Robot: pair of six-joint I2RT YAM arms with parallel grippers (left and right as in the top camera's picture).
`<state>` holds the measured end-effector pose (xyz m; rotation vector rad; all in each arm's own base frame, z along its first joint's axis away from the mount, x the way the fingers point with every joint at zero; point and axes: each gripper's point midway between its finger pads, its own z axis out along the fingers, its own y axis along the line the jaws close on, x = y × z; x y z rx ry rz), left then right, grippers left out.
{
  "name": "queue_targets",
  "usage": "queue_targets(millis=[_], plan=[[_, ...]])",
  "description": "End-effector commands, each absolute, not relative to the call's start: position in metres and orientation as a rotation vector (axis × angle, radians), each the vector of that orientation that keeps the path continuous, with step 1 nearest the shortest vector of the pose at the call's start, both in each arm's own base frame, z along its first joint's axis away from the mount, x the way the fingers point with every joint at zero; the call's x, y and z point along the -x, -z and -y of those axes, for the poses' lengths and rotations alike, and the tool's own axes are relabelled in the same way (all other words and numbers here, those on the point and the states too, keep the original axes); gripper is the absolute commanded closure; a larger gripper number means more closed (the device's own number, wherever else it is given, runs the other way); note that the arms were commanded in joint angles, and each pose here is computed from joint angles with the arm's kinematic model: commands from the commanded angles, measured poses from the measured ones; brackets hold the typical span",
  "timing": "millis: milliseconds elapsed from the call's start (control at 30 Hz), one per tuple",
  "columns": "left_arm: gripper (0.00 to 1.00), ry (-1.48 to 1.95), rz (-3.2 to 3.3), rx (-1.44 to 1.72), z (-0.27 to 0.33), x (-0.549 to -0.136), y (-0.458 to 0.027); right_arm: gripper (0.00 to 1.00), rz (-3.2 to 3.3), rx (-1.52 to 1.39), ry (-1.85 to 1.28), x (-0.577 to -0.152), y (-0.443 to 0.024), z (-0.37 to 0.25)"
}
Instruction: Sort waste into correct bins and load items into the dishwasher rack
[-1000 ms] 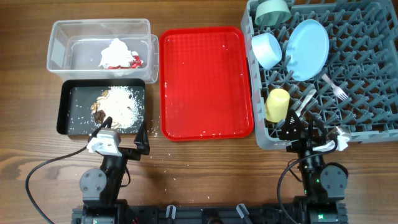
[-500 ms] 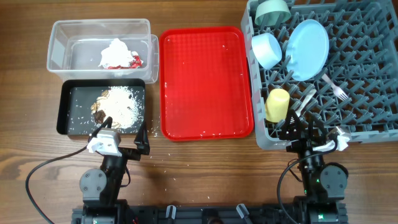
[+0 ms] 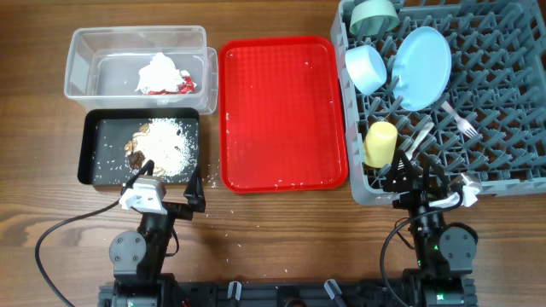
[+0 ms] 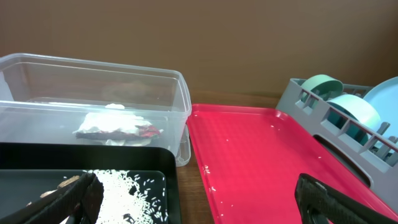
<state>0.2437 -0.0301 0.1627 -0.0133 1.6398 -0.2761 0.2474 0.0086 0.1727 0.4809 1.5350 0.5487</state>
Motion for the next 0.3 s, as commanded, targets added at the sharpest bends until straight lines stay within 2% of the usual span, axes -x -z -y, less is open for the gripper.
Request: queue_targets(millis=[0,267], plan=[[0.0,0.271,-1.636,0.032,0.027,-0.2442,-0.1606,0.0,-1.531,-0.473,-0.571,-0.2468,-0.1743,-0.012],[0.01,0.272,-1.636,0.032,0.027,-0.2442,-0.1606,0.0,-1.531,-0.474,-0.572,-0.2468,-0.1743,-0.012]])
